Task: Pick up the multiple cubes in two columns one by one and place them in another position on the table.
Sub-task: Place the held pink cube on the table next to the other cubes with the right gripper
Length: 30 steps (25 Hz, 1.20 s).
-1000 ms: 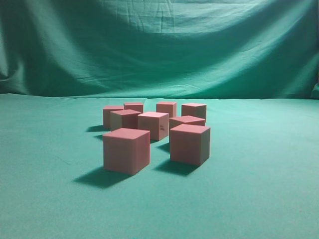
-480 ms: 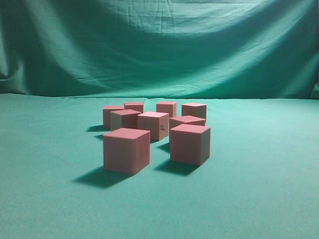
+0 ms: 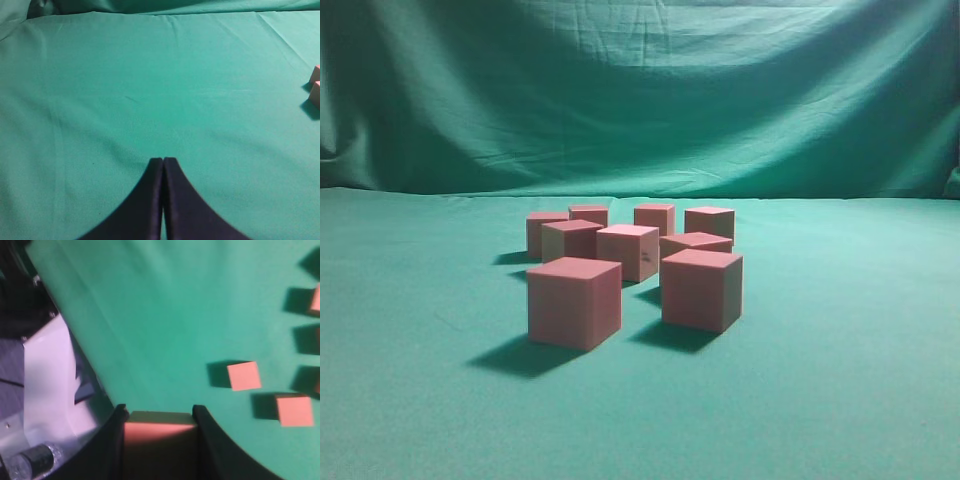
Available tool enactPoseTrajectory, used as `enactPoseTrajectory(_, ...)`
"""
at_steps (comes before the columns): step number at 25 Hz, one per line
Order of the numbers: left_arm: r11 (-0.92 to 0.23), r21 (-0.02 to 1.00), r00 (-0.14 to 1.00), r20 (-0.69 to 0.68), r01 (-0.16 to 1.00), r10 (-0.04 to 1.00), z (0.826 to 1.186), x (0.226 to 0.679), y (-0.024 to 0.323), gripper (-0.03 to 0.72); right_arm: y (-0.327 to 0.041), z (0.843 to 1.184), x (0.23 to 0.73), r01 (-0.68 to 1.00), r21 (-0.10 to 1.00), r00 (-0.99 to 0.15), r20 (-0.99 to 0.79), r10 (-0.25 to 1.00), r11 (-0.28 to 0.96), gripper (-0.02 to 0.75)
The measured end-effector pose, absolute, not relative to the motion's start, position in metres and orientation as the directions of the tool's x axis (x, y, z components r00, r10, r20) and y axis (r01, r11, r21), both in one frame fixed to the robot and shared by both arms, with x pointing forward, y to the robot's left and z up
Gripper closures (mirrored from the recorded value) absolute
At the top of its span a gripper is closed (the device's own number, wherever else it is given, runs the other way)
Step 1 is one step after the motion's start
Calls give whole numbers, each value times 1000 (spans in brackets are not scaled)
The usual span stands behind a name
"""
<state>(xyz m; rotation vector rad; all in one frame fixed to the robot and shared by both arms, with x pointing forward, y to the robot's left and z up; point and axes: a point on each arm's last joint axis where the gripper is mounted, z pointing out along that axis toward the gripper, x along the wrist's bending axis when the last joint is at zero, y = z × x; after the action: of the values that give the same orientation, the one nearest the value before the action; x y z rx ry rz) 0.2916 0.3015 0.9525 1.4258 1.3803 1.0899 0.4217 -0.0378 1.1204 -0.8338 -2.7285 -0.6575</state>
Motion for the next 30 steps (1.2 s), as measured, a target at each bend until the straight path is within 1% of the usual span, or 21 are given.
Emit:
enactPoseTrajectory(3,-30,965,11,28,259,1000,953,292,301,688,-15,1093,423,550,301,-829,312,465,779,486)
enactPoseTrajectory(6,-30,965,11,28,259,1000,953,292,301,688,1,1071,427,543,259,-830,308,465,799,486)
enactPoseTrajectory(9,-30,965,11,28,259,1000,953,292,301,688,14,1060,433,545,236,-827,308,470,804,486)
enactPoseTrajectory(14,-30,965,11,28,259,1000,953,292,301,688,32,1059,443,543,232,-830,291,475,807,486)
enactPoseTrajectory(19,-30,965,11,28,259,1000,953,292,301,688,39,1041,460,550,189,-833,193,519,813,486)
enactPoseTrajectory(22,-30,965,11,28,259,1000,953,292,301,688,44,1023,465,559,148,-827,178,534,816,486)
enactPoseTrajectory(23,-30,965,11,28,259,1000,953,292,301,688,44,1023,465,559,148,-827,178,534,816,486)
enactPoseTrajectory(24,-30,965,11,28,259,1000,953,292,301,688,47,1009,470,561,129,-825,162,541,817,486)
enactPoseTrajectory(25,-30,965,11,28,259,1000,953,292,301,688,48,1004,472,561,131,-827,141,545,817,486)
enactPoseTrajectory(30,-30,965,11,28,259,1000,953,292,301,688,59,985,473,535,142,-836,-49,546,833,486)
